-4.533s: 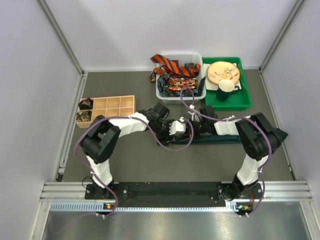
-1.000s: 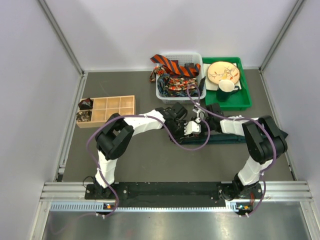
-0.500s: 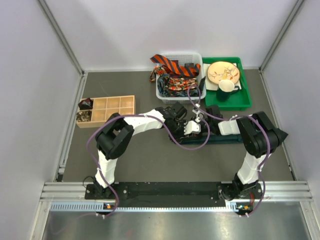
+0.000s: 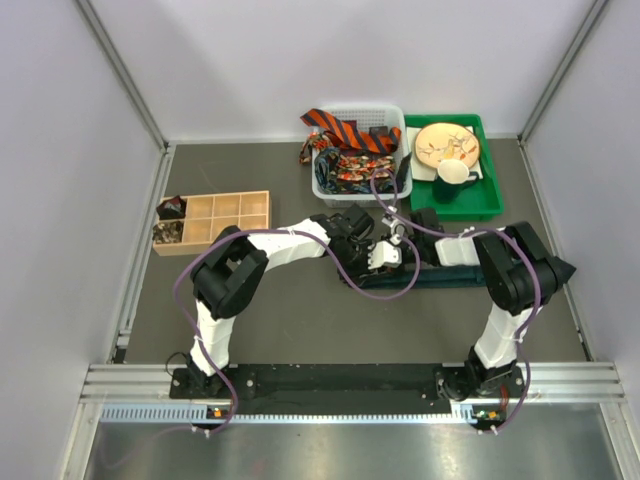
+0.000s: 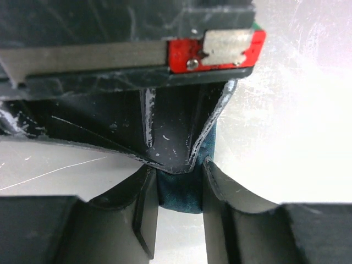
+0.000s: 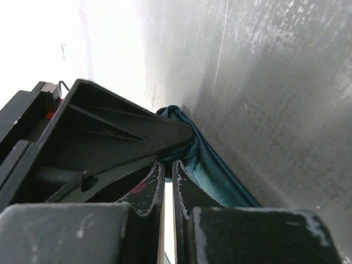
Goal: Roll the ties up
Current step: Roll the tie at the center of the board.
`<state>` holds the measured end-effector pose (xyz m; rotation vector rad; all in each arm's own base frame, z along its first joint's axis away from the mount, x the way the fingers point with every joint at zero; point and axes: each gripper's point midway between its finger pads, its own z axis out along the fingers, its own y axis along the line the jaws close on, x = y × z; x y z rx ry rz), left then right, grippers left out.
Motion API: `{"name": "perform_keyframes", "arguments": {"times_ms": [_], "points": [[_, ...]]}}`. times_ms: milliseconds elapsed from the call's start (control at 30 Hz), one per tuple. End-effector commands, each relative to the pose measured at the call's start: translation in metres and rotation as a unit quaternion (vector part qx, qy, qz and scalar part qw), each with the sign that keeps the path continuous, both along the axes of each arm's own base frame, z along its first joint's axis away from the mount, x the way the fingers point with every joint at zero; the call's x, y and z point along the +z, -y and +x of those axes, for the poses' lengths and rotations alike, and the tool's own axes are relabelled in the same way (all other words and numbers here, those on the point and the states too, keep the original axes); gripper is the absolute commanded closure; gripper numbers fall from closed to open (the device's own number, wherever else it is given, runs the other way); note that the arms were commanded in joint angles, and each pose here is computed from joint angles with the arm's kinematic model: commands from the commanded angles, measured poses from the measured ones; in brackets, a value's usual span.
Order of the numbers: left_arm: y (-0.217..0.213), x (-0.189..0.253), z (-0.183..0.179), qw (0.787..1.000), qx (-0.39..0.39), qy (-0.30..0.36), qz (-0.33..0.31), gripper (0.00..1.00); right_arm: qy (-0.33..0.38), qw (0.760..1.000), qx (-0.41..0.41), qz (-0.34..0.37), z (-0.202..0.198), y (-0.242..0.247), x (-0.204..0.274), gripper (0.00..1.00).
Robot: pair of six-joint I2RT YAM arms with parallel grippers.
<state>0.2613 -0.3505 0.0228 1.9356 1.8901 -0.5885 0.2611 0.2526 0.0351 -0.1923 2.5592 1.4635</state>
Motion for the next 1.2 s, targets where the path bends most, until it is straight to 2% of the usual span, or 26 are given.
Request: {"name": "perform_keyframes", "arguments": {"times_ms": [0,233,300,333,367,467,500,833,1067,1167], "points": [[-0.032,-0.043,-0.017,0.996,0.024,-0.049,0.069,0.55,0.03,0.997,0.005,-0.078,0.002,0.016,-0.019,1.0],[-0.021,-0.014,-0.001,0.997,0.061,-0.039,-0.036,0.39,0.047,0.991,0.0,-0.127,0.004,0.029,-0.027,1.0],[-0.009,0.008,0.006,0.994,0.058,-0.023,-0.094,0.34,0.052,0.989,0.001,-0.138,0.006,0.032,-0.029,1.0],[-0.013,0.008,0.005,0.992,0.064,-0.025,-0.107,0.29,0.051,0.989,0.002,-0.141,0.005,0.034,-0.03,1.0],[-0.01,0.021,0.004,0.988,0.064,-0.026,-0.136,0.2,0.054,0.988,0.001,-0.145,0.007,0.034,-0.03,1.0],[-0.01,0.041,0.011,0.976,0.07,-0.008,-0.207,0.09,0.062,0.986,0.001,-0.152,0.01,0.036,-0.03,1.0],[-0.008,0.045,0.012,0.969,0.059,0.001,-0.241,0.09,0.063,0.986,0.002,-0.154,0.01,0.036,-0.03,1.0],[0.019,0.046,0.012,0.95,0.038,-0.014,-0.309,0.14,0.085,0.983,0.004,-0.165,0.021,0.038,-0.027,1.0],[0.033,0.038,0.008,0.947,0.032,-0.045,-0.315,0.17,0.087,0.982,0.006,-0.168,0.017,0.04,-0.028,1.0],[0.037,0.029,0.015,0.949,0.057,-0.06,-0.305,0.26,0.089,0.982,0.007,-0.166,0.014,0.04,-0.027,1.0]]}}
